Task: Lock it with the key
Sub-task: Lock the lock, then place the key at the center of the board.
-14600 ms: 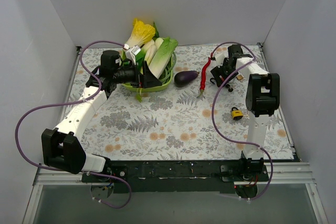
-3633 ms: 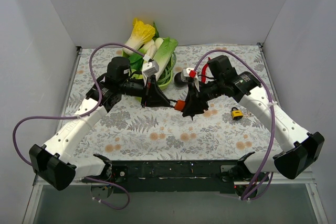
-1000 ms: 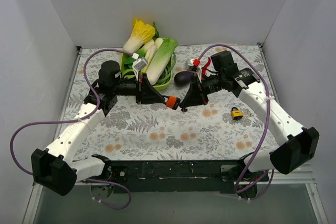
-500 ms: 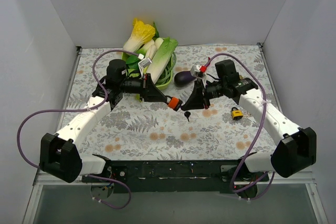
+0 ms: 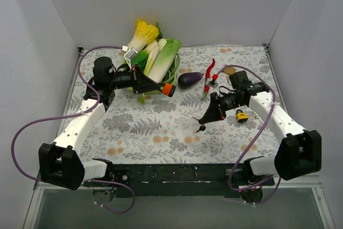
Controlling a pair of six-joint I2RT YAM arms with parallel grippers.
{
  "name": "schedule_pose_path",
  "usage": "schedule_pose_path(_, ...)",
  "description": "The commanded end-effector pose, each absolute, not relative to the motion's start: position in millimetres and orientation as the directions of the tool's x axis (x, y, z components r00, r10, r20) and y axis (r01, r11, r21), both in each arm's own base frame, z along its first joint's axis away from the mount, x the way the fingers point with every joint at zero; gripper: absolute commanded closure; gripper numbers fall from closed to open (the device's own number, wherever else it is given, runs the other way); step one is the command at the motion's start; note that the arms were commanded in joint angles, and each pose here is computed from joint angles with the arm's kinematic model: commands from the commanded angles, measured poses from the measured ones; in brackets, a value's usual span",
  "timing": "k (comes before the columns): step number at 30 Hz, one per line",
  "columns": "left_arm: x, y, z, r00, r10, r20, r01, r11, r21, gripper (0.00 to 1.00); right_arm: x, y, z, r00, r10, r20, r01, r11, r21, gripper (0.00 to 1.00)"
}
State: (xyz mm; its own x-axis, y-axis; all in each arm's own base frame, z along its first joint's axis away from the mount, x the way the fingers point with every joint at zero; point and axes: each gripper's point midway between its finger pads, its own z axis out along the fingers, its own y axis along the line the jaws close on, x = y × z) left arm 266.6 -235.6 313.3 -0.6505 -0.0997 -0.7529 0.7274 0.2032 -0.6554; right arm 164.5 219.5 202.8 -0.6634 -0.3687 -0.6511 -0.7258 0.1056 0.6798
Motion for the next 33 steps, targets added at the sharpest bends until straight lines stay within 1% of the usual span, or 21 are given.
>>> schedule_pose_path(1, 256.3, -232.9, 337.6, -0.576, -0.115, -0.809, 0.786, 0.196, -0.587, 1.00, 188.8, 197.4, 175.7, -0.742, -0.305, -0.597, -0.670, 0.325, 0.667, 0.99)
schedule_pose_path(3, 254.4, -232.6, 337.2, -0.577, -0.115, -0.809, 0.784, 0.199, -0.588, 1.00, 201.4, 183.1, 164.2, -0.786, -0.249, -0.565, -0.611, 0.445, 0.655, 0.99)
schedule_pose_path(4, 253.2, -232.1, 337.2, -0.574, -0.115, -0.810, 0.786, 0.201, -0.585, 1.00, 210.2, 175.0, 156.0, -0.787, -0.244, -0.566, -0.601, 0.513, 0.614, 0.99)
schedule_pose_path(7, 252.1, -231.2, 335.4, -0.576, -0.117, -0.809, 0.782, 0.210, -0.587, 1.00, 227.4, 152.8, 134.5, -0.814, -0.228, -0.534, -0.533, 0.659, 0.531, 0.99)
schedule_pose_path(10, 251.9, -230.6, 332.5, -0.576, -0.113, -0.809, 0.780, 0.218, -0.586, 1.00, 234.9, 131.9, 111.1, -0.859, -0.210, -0.466, -0.446, 0.756, 0.480, 0.99)
schedule_pose_path(13, 253.1, -230.4, 328.7, -0.581, -0.110, -0.807, 0.776, 0.226, -0.589, 1.00, 240.8, 112.1, 86.7, -0.900, -0.159, -0.407, -0.348, 0.823, 0.449, 0.99)
schedule_pose_path(17, 252.8, -229.9, 323.4, -0.591, -0.095, -0.801, 0.769, 0.233, -0.595, 1.00, 251.0, 91.9, 65.3, -0.928, -0.081, -0.363, -0.252, 0.855, 0.454, 0.99)
schedule_pose_path(22, 250.2, -229.1, 317.5, -0.599, -0.087, -0.796, 0.763, 0.238, -0.601, 1.00, 272.1, 86.9, 57.2, -0.913, -0.084, -0.400, -0.268, 0.862, 0.430, 0.99)
schedule_pose_path(23, 250.6, -229.0, 316.8, -0.600, -0.088, -0.795, 0.762, 0.240, -0.601, 1.00, 277.7, 77.9, 52.7, -0.918, -0.055, -0.393, -0.237, 0.871, 0.430, 0.99)
schedule_pose_path(33, 249.4, -228.1, 309.2, -0.613, -0.080, -0.786, 0.751, 0.251, -0.611, 1.00, 306.8, 73.3, 43.0, -0.915, -0.025, -0.403, -0.216, 0.874, 0.436, 0.99)
